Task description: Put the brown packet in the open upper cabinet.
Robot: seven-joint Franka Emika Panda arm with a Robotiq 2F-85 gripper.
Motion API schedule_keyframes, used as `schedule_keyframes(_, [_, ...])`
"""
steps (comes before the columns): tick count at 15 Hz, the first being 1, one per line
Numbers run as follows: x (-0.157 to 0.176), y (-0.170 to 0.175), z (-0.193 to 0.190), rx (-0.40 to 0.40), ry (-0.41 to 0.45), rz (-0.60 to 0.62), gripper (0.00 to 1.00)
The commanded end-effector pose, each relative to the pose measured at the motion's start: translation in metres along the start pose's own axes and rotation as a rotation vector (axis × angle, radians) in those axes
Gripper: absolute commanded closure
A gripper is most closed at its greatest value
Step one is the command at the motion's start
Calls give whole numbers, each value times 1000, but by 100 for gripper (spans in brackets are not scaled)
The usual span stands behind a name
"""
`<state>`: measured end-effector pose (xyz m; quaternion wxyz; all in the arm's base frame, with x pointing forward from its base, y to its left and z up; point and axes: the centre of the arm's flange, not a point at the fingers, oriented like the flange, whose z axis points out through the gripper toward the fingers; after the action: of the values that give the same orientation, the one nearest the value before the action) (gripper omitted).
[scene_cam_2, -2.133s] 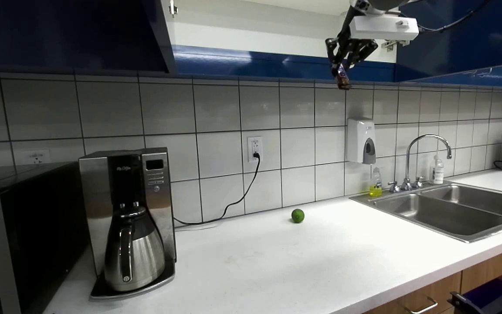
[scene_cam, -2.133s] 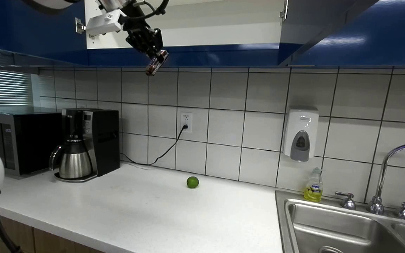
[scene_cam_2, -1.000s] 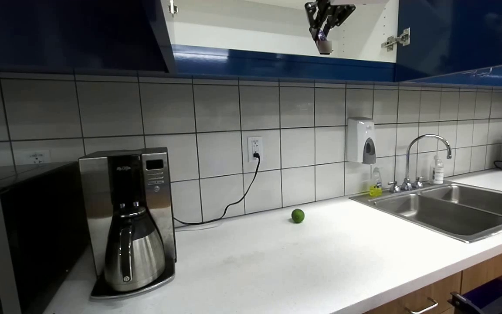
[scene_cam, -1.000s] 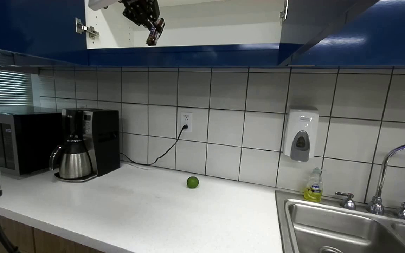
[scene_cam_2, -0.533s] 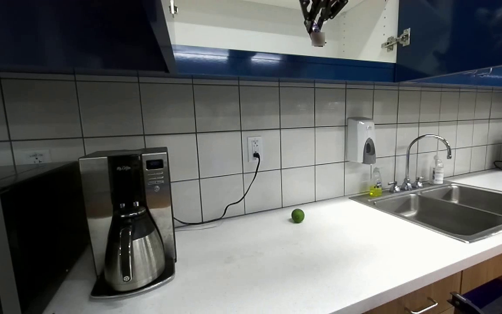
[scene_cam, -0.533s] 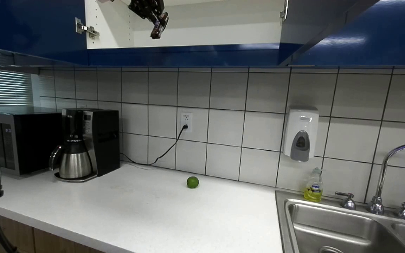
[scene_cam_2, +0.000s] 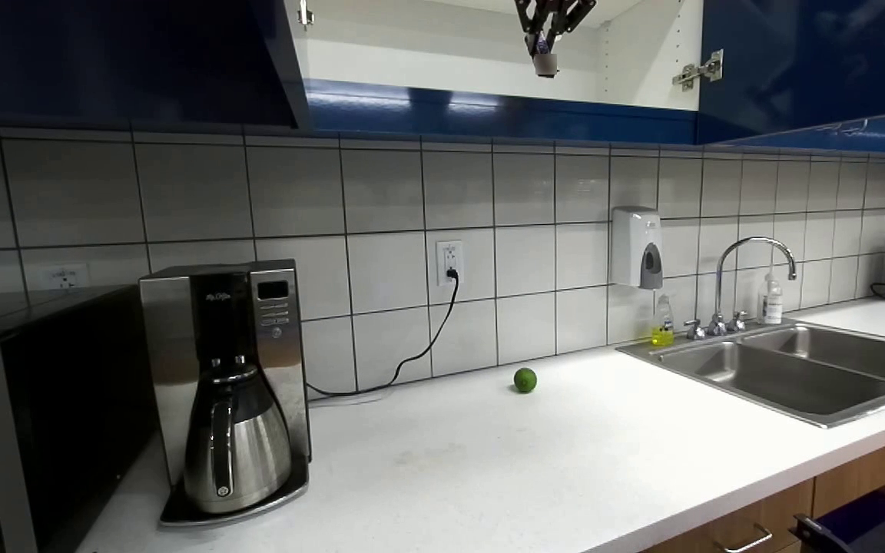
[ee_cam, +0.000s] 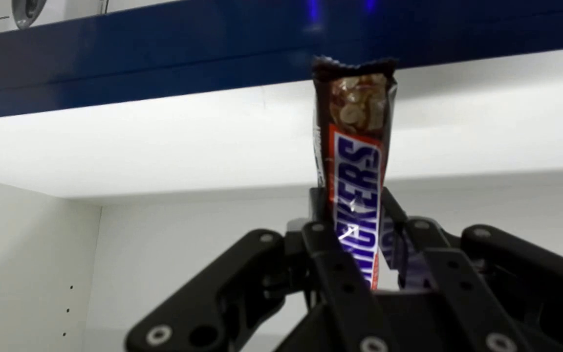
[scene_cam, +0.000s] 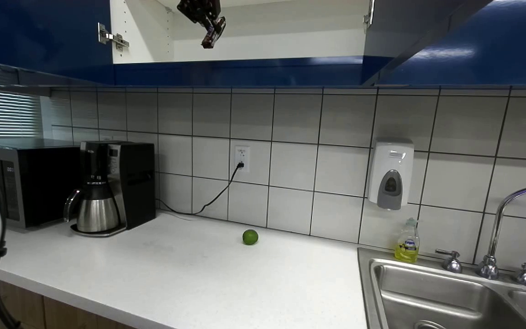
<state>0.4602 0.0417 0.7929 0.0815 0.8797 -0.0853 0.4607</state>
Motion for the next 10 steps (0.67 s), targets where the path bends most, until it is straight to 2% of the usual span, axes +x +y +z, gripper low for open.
schedule_keyframes(1, [34, -7, -1, 8, -25, 59, 93])
schedule_keyframes(10, [62, -20, 44, -7, -92, 132, 93])
